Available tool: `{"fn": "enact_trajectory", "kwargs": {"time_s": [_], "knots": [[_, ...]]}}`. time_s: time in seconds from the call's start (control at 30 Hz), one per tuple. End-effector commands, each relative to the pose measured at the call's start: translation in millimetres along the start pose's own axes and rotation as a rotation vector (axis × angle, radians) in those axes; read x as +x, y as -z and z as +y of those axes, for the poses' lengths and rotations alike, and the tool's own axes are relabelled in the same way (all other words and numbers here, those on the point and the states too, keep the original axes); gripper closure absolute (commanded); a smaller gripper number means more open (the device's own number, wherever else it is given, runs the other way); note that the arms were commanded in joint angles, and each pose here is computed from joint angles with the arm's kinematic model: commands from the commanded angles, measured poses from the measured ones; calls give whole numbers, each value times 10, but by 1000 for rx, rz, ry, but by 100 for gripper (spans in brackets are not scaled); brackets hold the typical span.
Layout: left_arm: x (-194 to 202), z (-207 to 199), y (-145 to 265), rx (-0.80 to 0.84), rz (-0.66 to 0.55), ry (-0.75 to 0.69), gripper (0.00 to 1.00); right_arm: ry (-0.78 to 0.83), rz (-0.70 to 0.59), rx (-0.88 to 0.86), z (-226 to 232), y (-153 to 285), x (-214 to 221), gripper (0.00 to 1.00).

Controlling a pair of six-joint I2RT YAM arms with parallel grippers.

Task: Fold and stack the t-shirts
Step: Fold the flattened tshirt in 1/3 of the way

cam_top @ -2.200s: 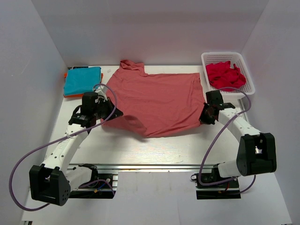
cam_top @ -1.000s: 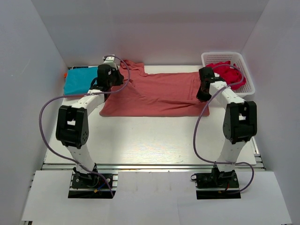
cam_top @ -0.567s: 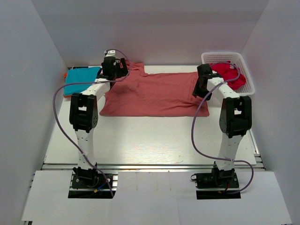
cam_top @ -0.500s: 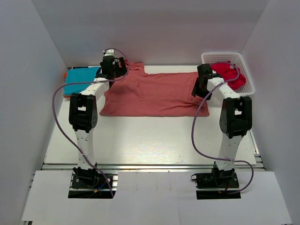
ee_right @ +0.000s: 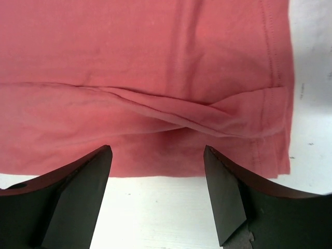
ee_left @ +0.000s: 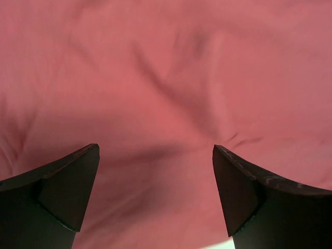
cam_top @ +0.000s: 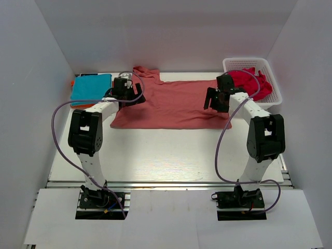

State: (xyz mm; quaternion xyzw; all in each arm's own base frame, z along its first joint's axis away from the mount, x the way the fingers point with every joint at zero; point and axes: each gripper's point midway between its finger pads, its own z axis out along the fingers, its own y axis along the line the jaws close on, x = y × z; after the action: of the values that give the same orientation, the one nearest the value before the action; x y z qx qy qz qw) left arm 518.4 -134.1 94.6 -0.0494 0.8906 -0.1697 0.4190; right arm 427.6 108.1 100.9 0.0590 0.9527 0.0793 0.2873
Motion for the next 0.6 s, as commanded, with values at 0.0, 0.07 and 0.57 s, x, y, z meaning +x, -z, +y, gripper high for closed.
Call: {"fn": "enact_trajectory", "kwargs": {"time_s": [0.0, 0.07, 0.57], "knots": [[158, -11, 236, 13, 62, 36, 0, -9, 41, -35, 60, -141, 77, 23], [311, 64, 273, -15, 98, 41, 0, -29, 48, -22, 20, -199, 94, 21], [742, 442, 326, -176, 187, 97, 0, -232, -153, 157, -249, -732, -476, 18]]}}
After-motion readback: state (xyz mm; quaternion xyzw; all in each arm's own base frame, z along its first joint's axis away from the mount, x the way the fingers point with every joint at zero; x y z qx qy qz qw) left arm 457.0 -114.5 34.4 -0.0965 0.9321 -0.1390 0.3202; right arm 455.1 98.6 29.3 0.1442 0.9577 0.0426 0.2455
